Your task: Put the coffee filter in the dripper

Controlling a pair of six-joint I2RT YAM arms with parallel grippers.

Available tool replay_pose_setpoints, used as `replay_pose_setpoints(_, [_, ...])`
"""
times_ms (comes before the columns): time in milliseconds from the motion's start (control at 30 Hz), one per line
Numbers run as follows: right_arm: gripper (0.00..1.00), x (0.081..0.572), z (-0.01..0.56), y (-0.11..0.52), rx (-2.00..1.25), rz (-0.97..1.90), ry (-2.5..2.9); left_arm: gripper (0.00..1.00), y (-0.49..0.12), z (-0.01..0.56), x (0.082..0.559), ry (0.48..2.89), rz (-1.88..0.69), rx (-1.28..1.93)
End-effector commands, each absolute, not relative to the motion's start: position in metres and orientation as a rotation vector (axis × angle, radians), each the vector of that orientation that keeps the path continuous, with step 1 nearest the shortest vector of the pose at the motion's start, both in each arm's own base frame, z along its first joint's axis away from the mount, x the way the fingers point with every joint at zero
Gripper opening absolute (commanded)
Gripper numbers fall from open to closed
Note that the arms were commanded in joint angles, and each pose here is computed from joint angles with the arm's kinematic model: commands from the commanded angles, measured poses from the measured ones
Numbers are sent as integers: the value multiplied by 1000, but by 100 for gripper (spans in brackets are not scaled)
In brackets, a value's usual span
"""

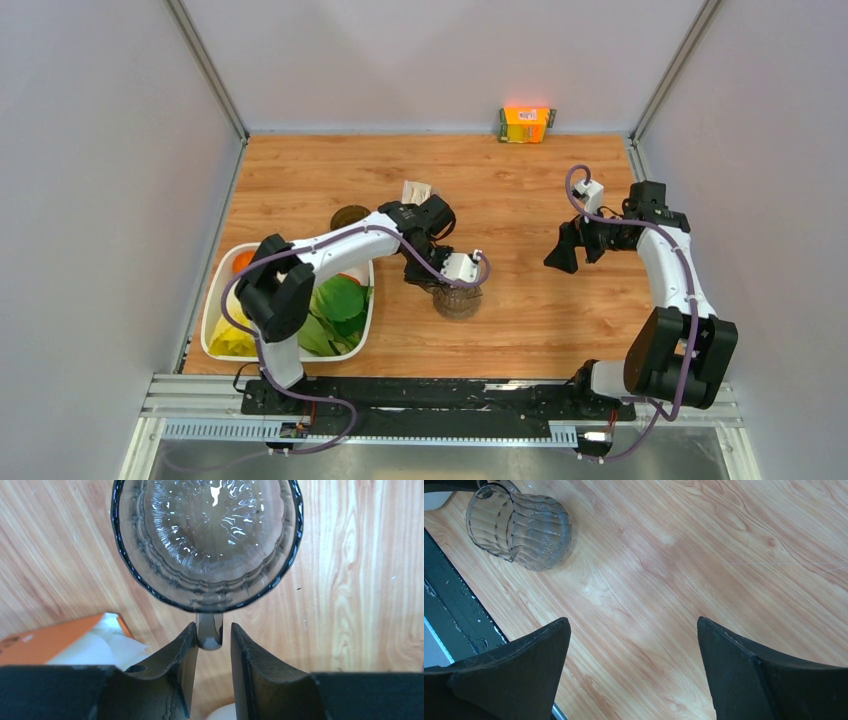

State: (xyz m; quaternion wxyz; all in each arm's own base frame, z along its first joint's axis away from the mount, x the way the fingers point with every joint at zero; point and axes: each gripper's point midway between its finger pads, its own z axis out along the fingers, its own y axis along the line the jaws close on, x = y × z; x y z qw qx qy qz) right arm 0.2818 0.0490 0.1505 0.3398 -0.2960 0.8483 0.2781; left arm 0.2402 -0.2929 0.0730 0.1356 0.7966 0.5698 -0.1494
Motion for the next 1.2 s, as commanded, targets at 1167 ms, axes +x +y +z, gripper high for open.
replay_pose_setpoints(1167, [100, 274, 161, 57, -755, 792, 2144, 48, -11, 134, 342, 2392, -62, 952])
